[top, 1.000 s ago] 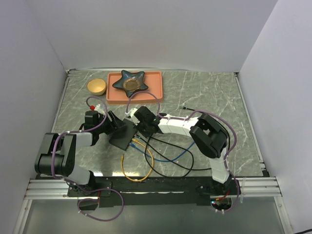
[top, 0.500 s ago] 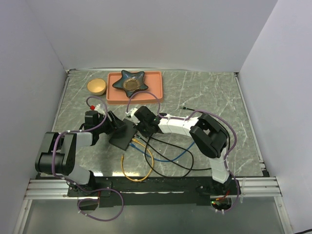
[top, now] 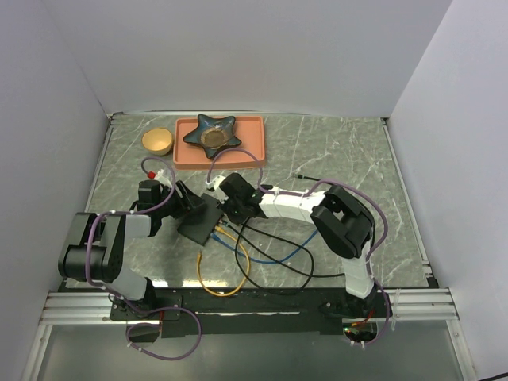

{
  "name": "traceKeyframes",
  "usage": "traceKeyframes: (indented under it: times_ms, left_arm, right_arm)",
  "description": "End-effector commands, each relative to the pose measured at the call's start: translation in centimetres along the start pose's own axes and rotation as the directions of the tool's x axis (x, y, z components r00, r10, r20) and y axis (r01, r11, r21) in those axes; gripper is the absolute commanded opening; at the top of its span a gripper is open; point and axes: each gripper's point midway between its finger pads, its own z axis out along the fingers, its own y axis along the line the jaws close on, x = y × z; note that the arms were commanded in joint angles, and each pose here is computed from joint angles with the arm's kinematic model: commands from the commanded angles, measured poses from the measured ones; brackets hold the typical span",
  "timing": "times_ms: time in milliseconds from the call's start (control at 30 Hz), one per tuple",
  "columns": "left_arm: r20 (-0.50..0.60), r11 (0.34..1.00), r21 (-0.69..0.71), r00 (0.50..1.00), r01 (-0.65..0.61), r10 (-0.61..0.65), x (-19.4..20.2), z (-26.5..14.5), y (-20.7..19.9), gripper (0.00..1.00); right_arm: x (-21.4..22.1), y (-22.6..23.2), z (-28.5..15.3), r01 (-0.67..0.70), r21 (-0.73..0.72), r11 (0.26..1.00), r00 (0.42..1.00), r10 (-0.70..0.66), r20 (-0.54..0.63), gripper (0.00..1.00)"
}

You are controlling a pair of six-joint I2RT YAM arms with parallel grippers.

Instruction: Insert the plug into the switch port

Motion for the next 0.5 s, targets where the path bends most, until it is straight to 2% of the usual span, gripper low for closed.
traceKeyframes:
  times_ms: [0,200,467]
  left_arm:
    - [-0.031,0.998,0.064,0.999,0.009,-0.007,0.5,0.3,-1.1,0.65]
    - [-0.044,0.998,0.066,0.999,0.005,-0.002,0.7,0.3,-1.0,0.64]
    - [-0.072,0.997,0.077,0.997,0.003,0.002,1.2,0.5,-1.0,0.61]
  right_arm:
    - [-5.4,0.9,-2.1,-0.003,-0.036,0.999,0.983,0.01,0.184,0.0]
    - [-4.6,1.0,-0.9,-0.011,-0.036,0.999,0.989,0.016,0.149,0.0]
    - [-5.6,0.7,-0.4,0.001,-0.022,1.0,0.985,0.003,0.172,0.0]
